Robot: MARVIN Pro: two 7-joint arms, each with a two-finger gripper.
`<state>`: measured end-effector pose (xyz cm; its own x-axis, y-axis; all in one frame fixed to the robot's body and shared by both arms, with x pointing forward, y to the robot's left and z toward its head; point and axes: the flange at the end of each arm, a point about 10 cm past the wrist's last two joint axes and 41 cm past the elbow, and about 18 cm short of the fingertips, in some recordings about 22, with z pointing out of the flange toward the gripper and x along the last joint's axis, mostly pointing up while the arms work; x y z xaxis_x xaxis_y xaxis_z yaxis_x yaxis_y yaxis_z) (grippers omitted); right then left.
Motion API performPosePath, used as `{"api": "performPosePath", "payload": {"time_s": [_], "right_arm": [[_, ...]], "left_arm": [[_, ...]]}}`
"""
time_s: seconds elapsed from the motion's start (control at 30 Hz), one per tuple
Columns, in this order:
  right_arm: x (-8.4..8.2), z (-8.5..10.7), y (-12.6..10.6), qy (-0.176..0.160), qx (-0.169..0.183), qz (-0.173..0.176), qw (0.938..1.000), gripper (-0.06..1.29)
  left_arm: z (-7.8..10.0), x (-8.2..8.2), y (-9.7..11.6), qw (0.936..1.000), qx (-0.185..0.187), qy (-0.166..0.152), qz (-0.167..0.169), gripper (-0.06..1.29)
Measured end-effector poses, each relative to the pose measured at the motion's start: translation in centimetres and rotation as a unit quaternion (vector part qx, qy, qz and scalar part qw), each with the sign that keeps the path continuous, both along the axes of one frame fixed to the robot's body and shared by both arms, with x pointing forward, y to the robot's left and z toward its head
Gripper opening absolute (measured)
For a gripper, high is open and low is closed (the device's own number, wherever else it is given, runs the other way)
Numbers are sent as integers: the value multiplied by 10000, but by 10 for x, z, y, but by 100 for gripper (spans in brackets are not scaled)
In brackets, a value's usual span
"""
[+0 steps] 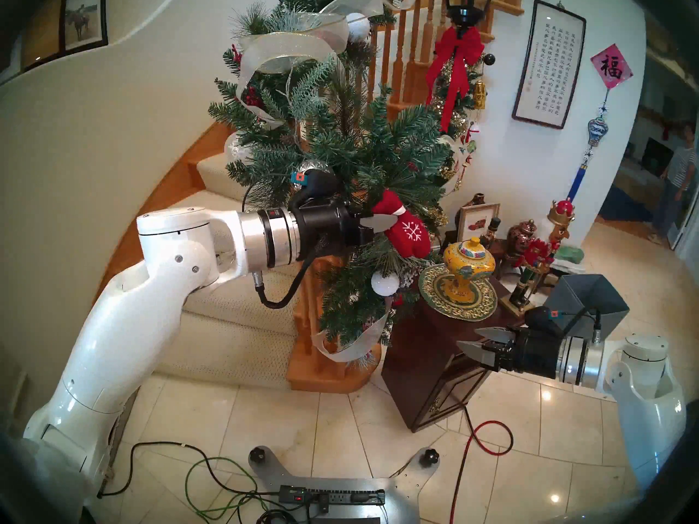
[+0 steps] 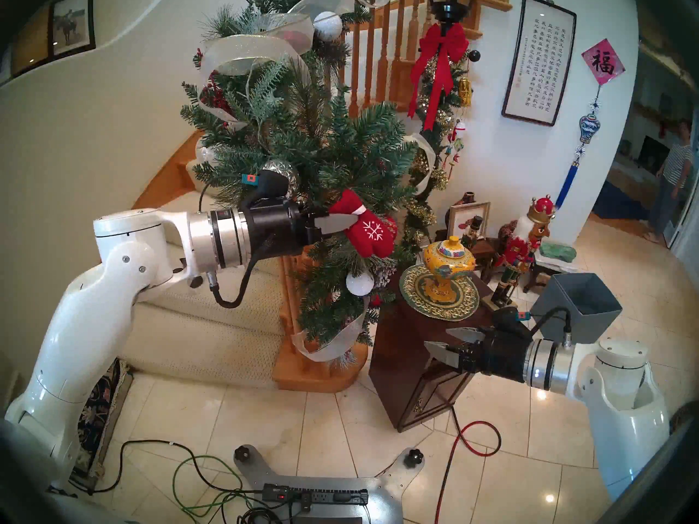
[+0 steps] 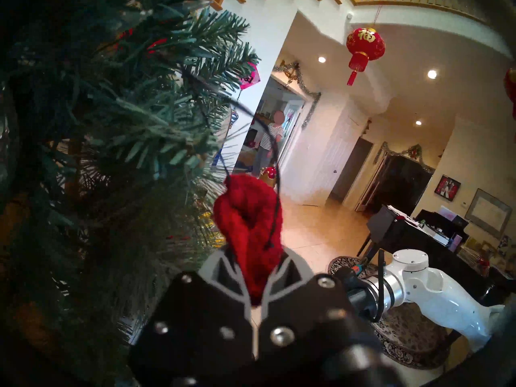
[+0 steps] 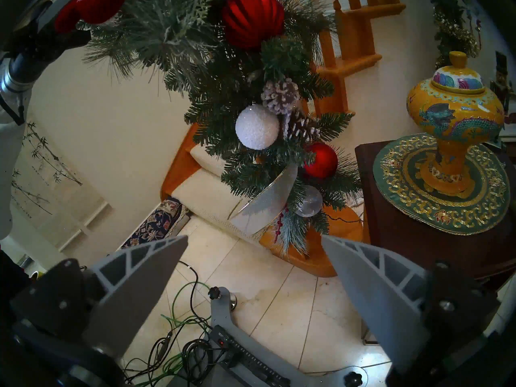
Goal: Hang the ornament onto the Christmas-tree-style decoration
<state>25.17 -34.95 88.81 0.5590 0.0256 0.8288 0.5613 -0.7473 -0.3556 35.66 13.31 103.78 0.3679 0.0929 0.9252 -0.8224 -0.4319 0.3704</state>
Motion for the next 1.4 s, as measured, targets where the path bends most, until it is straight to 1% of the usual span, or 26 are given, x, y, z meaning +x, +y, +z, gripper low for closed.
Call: {"api": "performPosePath", "payload": {"time_s": [0.2,0.47,0.77,1.03,1.23,1.4], "right_arm": [[0,0,0,0,0,0,10000,123],[0,0,0,-1,0,1,10000,124],[0,0,0,-2,0,1,10000,124],[0,0,0,-2,0,1,10000,124],[0,0,0,-2,0,1,10000,123],[0,0,0,-2,0,1,10000,124]], "left_arm": [[-4,-4,3,9999,-101,11,-116,-1],[1,-19,8,9991,-265,-75,-336,-1],[5,-36,14,9979,-348,-143,-526,-1],[-1,-46,19,9980,-198,-111,-583,-1],[-10,-49,22,9983,-4,-73,-581,-1],[-15,-50,24,9983,126,-128,-557,-1]]}}
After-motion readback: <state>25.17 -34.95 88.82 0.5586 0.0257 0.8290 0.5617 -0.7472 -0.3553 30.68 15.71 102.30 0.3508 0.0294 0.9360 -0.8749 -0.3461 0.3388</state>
